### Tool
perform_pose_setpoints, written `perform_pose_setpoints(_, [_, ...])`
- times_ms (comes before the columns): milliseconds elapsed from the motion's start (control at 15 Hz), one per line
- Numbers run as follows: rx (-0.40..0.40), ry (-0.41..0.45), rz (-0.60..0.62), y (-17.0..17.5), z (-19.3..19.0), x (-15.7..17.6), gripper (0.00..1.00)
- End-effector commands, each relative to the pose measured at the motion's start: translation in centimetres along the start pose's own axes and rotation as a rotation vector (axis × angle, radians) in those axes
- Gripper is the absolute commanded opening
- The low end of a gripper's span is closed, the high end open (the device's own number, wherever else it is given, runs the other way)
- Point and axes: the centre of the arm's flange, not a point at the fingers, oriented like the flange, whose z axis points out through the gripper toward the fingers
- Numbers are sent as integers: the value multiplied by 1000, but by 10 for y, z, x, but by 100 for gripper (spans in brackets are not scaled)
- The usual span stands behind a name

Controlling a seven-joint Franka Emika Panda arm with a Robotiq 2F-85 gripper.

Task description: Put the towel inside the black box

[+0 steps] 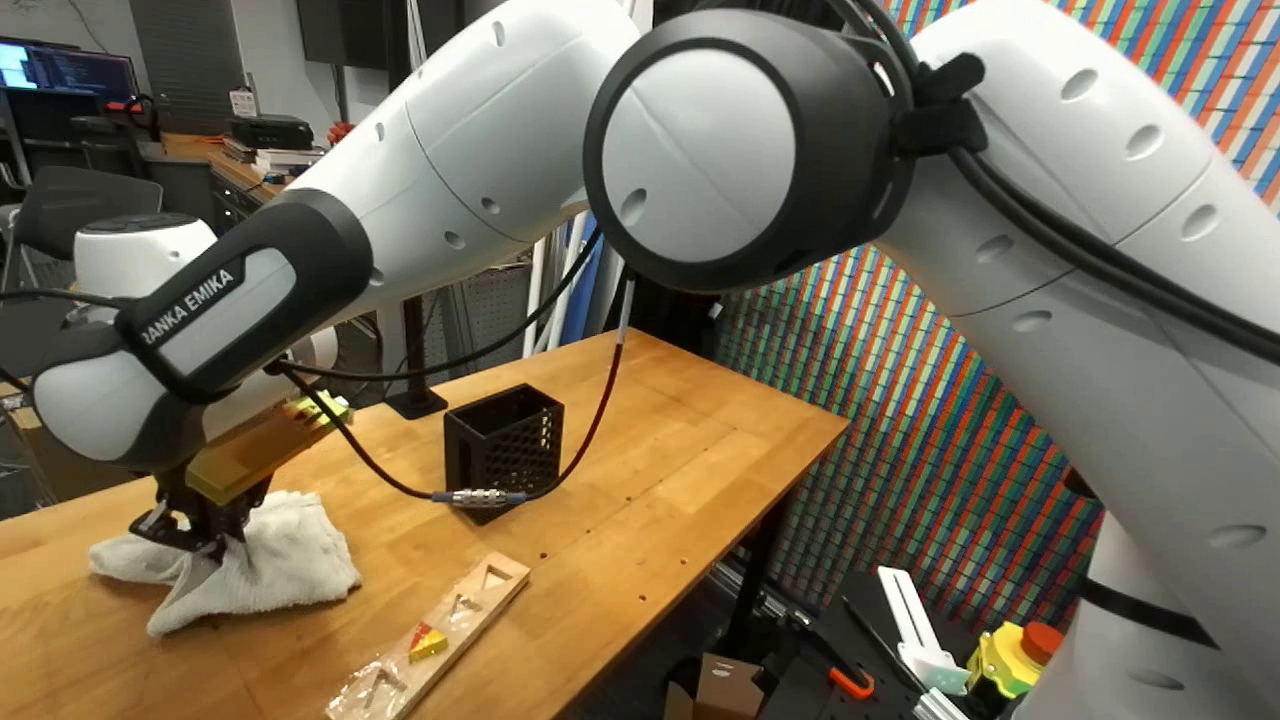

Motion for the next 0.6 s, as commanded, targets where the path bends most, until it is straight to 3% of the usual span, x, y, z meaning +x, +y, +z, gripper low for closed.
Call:
perform_pose_setpoints(0, [-61,-40,-21,19,-57,-5,5])
perform_pose_setpoints(533, [-137,-113,13,69,-172,-28,5])
